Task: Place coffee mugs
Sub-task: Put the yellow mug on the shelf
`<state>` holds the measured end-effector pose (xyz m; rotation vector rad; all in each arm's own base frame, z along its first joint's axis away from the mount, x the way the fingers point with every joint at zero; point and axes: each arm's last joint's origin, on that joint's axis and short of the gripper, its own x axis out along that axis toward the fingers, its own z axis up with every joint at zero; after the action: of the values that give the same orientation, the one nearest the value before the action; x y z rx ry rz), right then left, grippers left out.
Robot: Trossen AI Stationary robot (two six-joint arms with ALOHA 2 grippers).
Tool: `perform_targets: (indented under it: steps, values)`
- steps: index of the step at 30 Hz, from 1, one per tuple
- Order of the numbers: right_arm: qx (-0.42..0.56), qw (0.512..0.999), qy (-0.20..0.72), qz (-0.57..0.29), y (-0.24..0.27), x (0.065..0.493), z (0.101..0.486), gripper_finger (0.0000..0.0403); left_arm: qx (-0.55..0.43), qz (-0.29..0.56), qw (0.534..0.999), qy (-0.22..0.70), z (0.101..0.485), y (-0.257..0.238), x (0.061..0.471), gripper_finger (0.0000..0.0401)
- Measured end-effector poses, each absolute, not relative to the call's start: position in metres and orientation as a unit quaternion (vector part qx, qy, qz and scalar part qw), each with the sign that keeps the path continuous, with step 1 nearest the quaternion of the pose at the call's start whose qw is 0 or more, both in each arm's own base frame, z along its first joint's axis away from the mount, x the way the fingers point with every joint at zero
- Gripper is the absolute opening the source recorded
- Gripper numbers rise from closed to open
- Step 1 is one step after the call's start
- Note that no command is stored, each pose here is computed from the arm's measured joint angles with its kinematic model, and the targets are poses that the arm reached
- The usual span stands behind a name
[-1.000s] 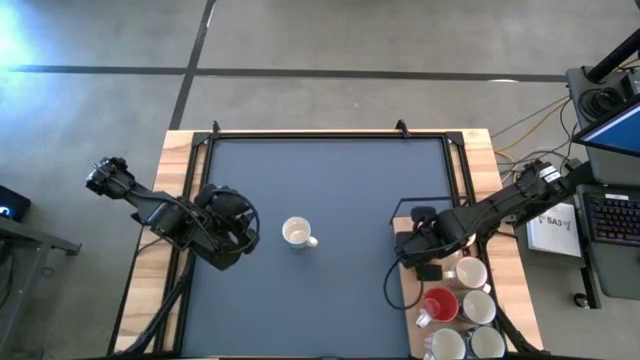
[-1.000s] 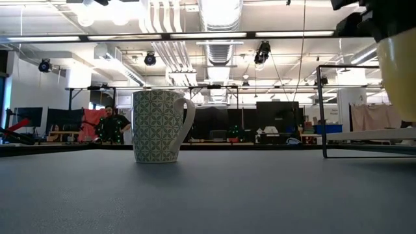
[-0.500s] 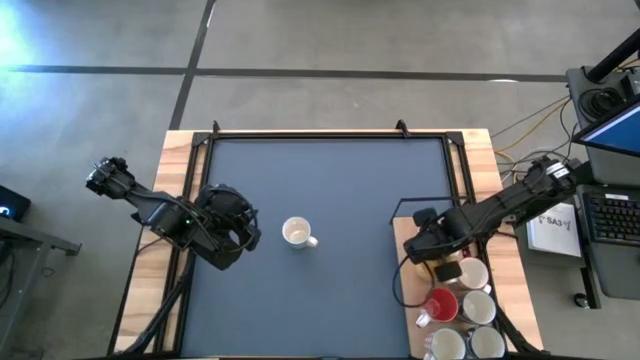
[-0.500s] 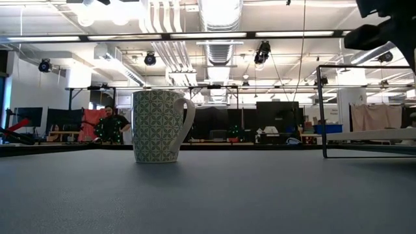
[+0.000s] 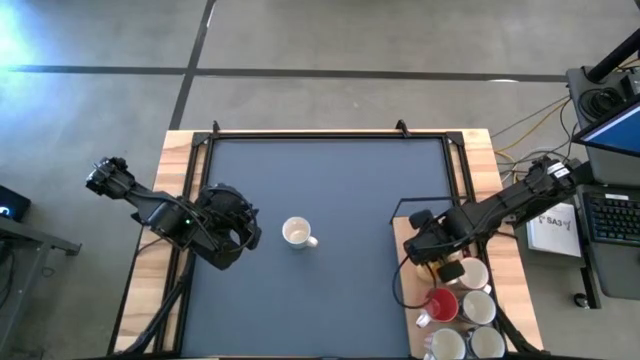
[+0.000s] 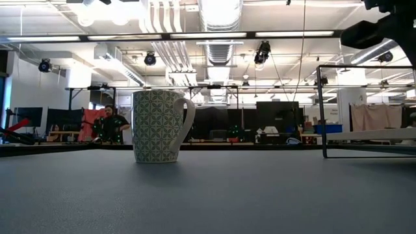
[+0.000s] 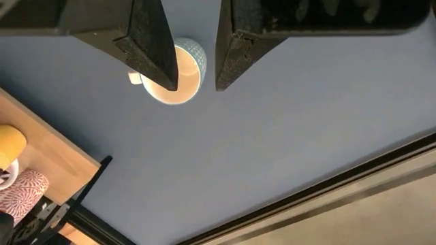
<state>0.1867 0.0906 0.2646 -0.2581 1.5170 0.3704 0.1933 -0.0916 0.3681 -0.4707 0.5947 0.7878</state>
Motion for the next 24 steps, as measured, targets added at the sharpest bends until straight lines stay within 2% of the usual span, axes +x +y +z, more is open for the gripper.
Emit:
perform_targets:
  steps: [8, 24]
  values:
    - [-0.104, 0.728, 0.655, 0.174, 0.094, 0.194, 0.265, 0.0013, -0.222, 0.374, 0.855, 0.284, 0.368, -0.092, 0.193, 0.0082]
    - [-0.076, 0.729, 0.655, 0.184, 0.102, 0.192, 0.265, 0.0013, -0.214, 0.371, 0.856, 0.289, 0.368, -0.092, 0.193, 0.0082]
